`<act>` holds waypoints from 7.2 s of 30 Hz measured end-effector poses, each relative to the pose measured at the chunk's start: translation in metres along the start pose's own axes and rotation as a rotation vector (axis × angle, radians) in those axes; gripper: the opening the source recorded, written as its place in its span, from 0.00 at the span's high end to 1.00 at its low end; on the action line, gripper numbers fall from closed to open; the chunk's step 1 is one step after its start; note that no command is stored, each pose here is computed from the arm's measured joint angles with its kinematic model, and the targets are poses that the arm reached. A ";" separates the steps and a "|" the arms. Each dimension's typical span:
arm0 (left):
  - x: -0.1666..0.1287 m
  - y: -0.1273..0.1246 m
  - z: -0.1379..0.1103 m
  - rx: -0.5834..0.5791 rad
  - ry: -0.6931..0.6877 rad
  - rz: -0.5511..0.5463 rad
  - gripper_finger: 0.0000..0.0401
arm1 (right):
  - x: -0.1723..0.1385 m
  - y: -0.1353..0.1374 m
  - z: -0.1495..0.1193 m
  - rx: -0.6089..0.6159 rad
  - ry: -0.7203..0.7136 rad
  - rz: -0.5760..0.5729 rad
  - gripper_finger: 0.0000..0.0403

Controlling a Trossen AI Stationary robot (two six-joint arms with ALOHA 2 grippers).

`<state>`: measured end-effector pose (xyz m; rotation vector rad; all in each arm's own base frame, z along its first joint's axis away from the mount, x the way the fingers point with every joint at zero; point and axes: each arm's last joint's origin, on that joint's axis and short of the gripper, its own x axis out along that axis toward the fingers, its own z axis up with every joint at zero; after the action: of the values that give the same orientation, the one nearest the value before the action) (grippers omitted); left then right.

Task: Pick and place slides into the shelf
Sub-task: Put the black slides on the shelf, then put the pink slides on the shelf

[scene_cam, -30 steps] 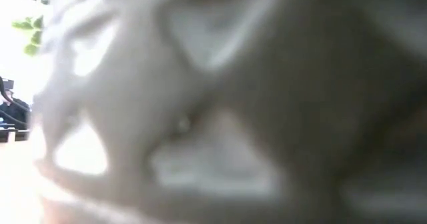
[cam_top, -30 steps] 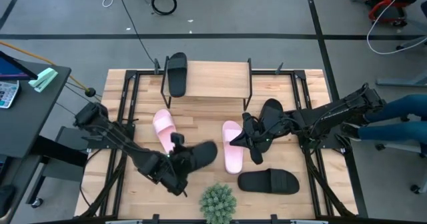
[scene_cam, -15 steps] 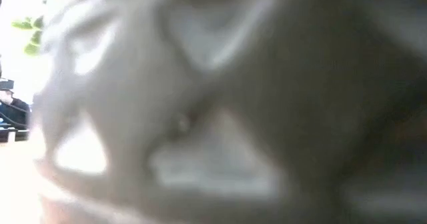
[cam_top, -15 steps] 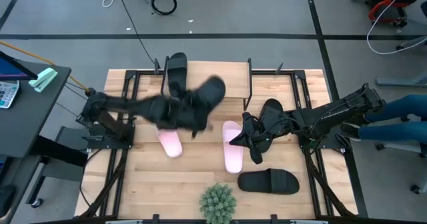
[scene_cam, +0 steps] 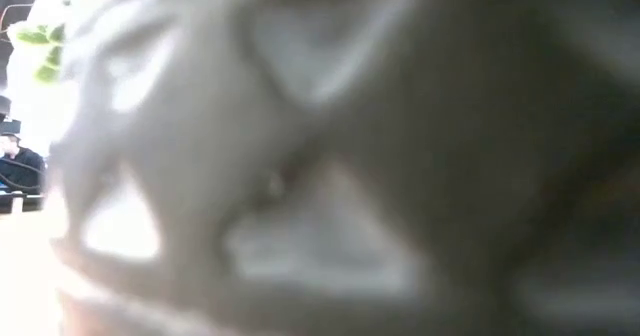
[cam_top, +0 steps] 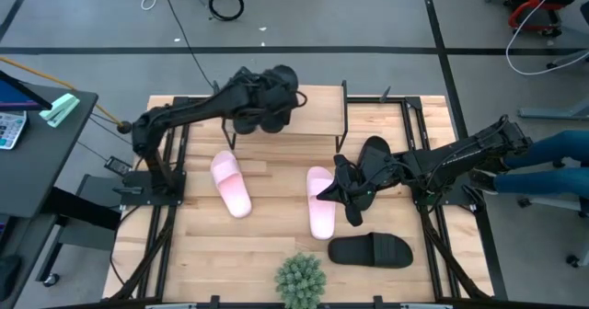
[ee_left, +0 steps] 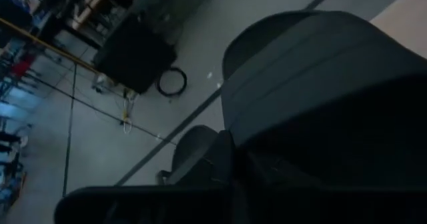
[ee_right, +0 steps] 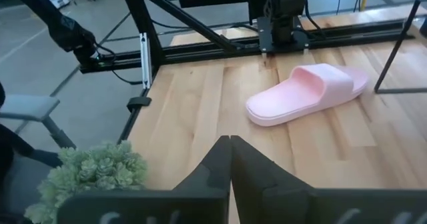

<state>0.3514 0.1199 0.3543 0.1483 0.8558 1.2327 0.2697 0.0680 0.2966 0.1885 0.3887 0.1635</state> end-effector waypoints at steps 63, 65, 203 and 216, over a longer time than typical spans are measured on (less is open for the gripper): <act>-0.188 0.102 -0.046 0.214 -0.051 -0.710 0.84 | -0.002 -0.007 0.021 -0.007 -0.211 -0.044 0.97; -0.199 0.112 -0.061 0.216 -0.067 -0.754 0.86 | -0.003 -0.011 0.028 -0.090 -0.276 -0.097 0.97; -0.113 -0.008 -0.287 0.195 0.123 -0.690 0.75 | 0.102 0.019 -0.015 -0.143 0.784 -0.437 0.68; -0.109 -0.008 -0.285 0.178 0.131 -0.675 0.61 | 0.102 -0.010 -0.088 -0.225 0.829 -0.665 0.56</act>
<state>0.1671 -0.0736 0.2076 -0.0800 1.0199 0.5383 0.3296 0.0910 0.1777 -0.2519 1.2252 -0.3893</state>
